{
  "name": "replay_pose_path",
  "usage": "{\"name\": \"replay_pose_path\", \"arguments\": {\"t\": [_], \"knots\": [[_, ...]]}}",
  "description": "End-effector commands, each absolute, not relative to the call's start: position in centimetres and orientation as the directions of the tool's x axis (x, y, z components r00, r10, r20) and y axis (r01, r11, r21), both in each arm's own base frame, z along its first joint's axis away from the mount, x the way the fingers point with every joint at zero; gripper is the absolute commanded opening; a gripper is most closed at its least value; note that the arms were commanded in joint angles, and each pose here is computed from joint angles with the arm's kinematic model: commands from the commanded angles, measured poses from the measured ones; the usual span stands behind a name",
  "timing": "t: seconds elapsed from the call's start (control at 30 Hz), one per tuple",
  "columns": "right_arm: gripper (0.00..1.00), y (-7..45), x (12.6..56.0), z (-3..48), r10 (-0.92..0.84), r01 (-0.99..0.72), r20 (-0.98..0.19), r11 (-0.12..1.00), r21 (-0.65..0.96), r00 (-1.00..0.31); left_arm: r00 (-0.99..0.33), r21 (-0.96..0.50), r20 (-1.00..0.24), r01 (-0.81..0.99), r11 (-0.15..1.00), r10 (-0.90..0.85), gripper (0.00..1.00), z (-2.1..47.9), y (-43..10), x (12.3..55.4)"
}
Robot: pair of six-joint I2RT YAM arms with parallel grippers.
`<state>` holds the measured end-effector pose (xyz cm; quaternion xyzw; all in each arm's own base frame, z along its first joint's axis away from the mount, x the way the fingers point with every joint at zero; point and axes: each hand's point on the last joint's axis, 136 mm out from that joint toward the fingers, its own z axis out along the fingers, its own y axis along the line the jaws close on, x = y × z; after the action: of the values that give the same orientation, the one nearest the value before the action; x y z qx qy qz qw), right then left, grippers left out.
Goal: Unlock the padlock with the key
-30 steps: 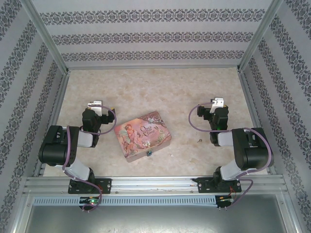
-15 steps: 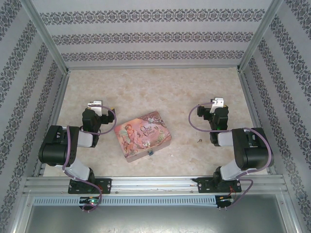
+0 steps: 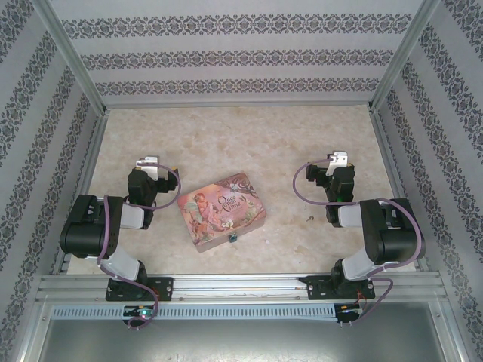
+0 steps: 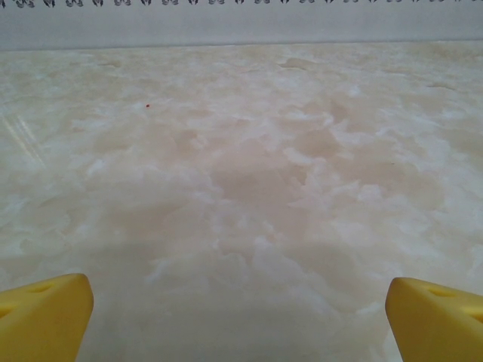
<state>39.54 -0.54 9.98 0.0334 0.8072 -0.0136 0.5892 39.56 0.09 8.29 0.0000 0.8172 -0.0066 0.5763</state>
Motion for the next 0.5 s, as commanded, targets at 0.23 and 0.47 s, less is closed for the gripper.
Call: {"name": "replay_pose_path", "arguments": {"t": [0.23,0.47], "knots": [[0.99,-0.6,38.4,13.5,0.037,0.074,-0.968,0.997,0.019,-0.250,-0.285,-0.008,-0.958,-0.062,0.998,-0.026,0.99,12.6,1.5,38.8],[0.98,1.1,37.0,16.1,0.121,0.007,-0.933,0.992,0.126,-0.340,-0.280,-0.176,-0.936,-0.148,0.973,-0.212,0.99,16.6,2.0,36.9]]}}
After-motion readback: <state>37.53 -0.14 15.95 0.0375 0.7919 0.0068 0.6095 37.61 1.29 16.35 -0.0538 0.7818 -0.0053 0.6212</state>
